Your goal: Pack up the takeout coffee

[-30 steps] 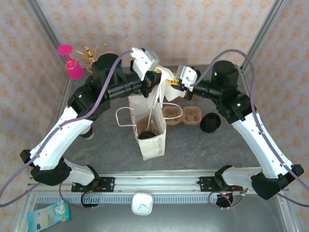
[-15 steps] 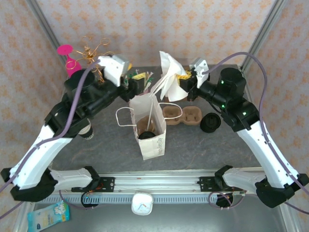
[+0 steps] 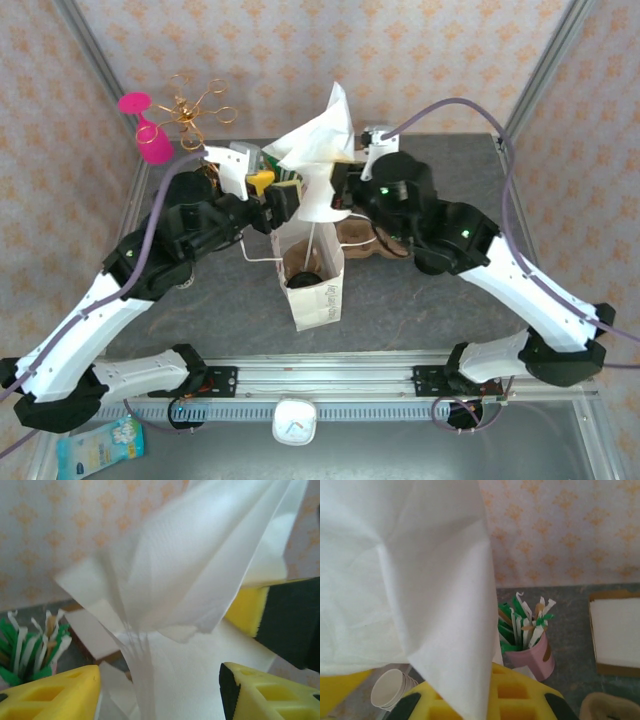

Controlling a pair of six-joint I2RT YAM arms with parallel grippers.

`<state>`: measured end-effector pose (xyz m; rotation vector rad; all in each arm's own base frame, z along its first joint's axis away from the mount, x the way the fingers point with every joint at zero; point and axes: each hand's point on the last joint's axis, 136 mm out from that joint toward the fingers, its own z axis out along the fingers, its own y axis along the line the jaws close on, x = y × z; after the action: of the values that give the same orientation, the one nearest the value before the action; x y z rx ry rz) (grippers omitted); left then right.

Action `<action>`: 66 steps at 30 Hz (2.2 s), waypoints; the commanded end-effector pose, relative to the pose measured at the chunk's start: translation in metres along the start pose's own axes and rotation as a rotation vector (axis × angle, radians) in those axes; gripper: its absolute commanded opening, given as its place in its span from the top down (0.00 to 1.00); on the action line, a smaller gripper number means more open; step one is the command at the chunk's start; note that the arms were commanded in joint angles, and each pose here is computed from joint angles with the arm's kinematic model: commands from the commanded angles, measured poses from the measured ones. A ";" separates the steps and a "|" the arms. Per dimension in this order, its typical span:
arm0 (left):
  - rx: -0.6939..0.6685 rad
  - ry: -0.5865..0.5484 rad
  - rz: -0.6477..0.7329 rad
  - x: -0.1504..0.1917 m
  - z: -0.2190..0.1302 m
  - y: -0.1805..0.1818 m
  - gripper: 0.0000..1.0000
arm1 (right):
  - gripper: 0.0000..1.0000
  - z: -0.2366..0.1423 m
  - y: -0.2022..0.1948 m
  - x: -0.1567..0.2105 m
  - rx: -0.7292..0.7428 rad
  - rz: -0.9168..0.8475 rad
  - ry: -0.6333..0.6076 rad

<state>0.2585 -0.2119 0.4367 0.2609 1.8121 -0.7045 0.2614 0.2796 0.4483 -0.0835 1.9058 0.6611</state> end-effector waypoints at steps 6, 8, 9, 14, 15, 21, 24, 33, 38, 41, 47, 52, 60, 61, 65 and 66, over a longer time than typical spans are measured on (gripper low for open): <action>-0.148 -0.030 -0.087 0.000 0.012 0.027 0.38 | 1.00 -0.009 -0.014 0.038 0.254 0.031 0.040; -0.170 -0.015 -0.096 0.005 0.020 0.033 0.41 | 1.00 -0.008 -0.007 0.044 0.225 0.033 0.073; -0.188 -0.009 -0.097 0.007 0.023 0.036 0.41 | 1.00 -0.008 -0.007 0.046 0.235 0.040 0.081; -0.247 -0.012 -0.140 0.015 0.024 0.056 0.44 | 1.00 -0.005 -0.003 0.064 0.207 0.039 0.158; -0.241 -0.012 -0.147 0.018 0.024 0.058 0.44 | 1.00 -0.002 0.004 0.069 0.171 0.046 0.180; -0.193 0.020 -0.174 0.029 0.024 0.058 0.43 | 1.00 0.005 0.032 0.092 0.019 0.083 0.269; -0.196 0.052 -0.178 0.035 0.030 0.060 0.43 | 1.00 0.010 0.019 0.099 0.063 0.097 0.294; -0.158 0.119 -0.175 0.048 0.050 0.053 0.43 | 1.00 0.008 -0.016 0.105 0.210 -0.007 0.307; -0.274 0.113 -0.175 0.051 0.044 0.076 0.44 | 1.00 0.019 -0.025 0.111 0.283 -0.099 0.314; -0.319 0.091 -0.184 0.048 0.032 0.085 0.43 | 1.00 0.023 -0.020 0.113 0.260 -0.114 0.323; -0.356 0.062 -0.197 0.041 0.008 0.093 0.38 | 1.00 0.035 -0.013 0.133 0.265 -0.174 0.416; -0.396 0.032 -0.202 0.037 -0.013 0.100 0.38 | 1.00 0.034 -0.018 0.152 0.278 -0.193 0.470; -0.409 0.033 -0.198 0.039 -0.012 0.103 0.38 | 0.79 0.033 -0.009 0.164 0.223 -0.207 0.524; -0.410 0.038 -0.196 0.039 -0.011 0.103 0.38 | 0.71 0.031 -0.007 0.161 0.212 -0.203 0.517; -0.393 0.038 -0.198 0.039 -0.008 0.101 0.38 | 0.52 0.025 0.003 0.138 0.171 -0.188 0.469; -0.388 0.036 -0.198 0.038 -0.007 0.100 0.38 | 0.46 0.023 0.005 0.135 0.161 -0.184 0.463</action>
<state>0.2882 -0.1378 0.3729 -0.1585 1.9754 -0.4847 0.2238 0.3323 0.2934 -0.3300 2.4136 0.3184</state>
